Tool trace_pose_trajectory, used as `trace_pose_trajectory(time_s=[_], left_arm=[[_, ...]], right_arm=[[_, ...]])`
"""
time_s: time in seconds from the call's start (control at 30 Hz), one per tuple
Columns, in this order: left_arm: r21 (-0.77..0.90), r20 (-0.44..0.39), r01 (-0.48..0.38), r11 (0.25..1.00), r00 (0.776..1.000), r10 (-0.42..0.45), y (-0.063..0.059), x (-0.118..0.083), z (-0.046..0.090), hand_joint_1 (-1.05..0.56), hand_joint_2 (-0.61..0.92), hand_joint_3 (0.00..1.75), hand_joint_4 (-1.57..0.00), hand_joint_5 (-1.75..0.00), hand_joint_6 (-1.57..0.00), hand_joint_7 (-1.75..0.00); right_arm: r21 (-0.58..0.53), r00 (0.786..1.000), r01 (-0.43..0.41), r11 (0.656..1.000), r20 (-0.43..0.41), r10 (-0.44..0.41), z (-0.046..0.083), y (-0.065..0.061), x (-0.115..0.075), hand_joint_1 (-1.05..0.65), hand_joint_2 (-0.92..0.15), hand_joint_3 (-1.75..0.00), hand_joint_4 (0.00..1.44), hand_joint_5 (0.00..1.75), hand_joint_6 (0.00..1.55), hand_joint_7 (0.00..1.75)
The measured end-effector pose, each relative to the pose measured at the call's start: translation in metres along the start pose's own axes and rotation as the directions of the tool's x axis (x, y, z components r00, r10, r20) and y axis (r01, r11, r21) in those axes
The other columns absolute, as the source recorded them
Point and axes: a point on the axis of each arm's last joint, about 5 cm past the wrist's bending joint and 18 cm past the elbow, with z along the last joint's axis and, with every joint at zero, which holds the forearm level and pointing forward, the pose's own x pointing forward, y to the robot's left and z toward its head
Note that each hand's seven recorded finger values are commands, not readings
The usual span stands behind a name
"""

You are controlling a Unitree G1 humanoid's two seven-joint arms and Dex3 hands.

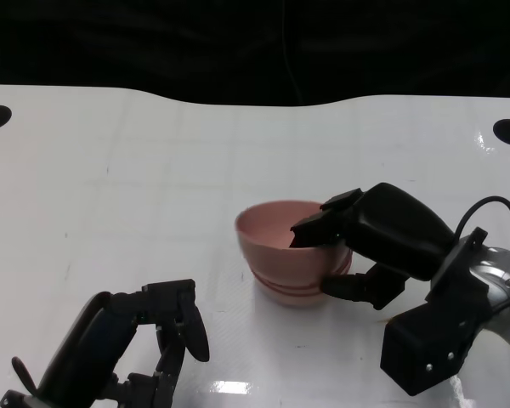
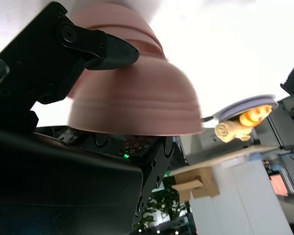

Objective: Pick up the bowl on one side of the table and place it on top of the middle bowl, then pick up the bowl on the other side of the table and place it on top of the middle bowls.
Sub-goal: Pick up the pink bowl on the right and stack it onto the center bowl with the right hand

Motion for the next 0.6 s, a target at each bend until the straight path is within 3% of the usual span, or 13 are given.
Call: trace_pose_trajectory(time_s=[0.1,0.27,0.4,0.6], left_arm=[[0.000,0.000,0.000,1.000,1.000,0.000,0.0000,0.0000,0.0000,0.11,0.18,1.69,-0.91,-1.72,-0.89,-1.48],[0.000,0.000,0.000,1.000,1.000,0.000,0.0000,0.0000,0.0000,0.11,0.18,1.69,-0.91,-1.72,-0.89,-1.47],[0.000,0.000,0.000,1.000,1.000,0.000,0.0000,0.0000,0.0000,0.12,0.17,1.70,-0.92,-1.73,-0.89,-1.47],[0.001,0.000,0.001,1.000,1.000,-0.001,0.0000,0.0000,0.0000,0.12,0.17,1.70,-0.92,-1.72,-0.89,-1.48]], right_arm=[[-0.023,1.000,-0.009,1.000,-0.002,0.008,0.0005,0.0000,0.0006,-0.36,-0.71,-0.43,0.48,0.70,0.73,0.08],[-0.056,1.000,-0.006,0.998,-0.014,0.005,0.0011,-0.0010,0.0018,-0.42,-0.89,-0.15,0.33,0.63,0.61,0.01],[-0.074,0.999,-0.010,0.997,-0.035,0.007,0.0009,-0.0020,0.0018,-0.47,-0.92,-0.11,0.24,0.59,0.51,0.00],[-0.106,0.999,-0.007,0.994,-0.044,0.002,0.0025,-0.0055,0.0028,-0.48,-0.92,-0.12,0.22,0.60,0.51,0.01]])
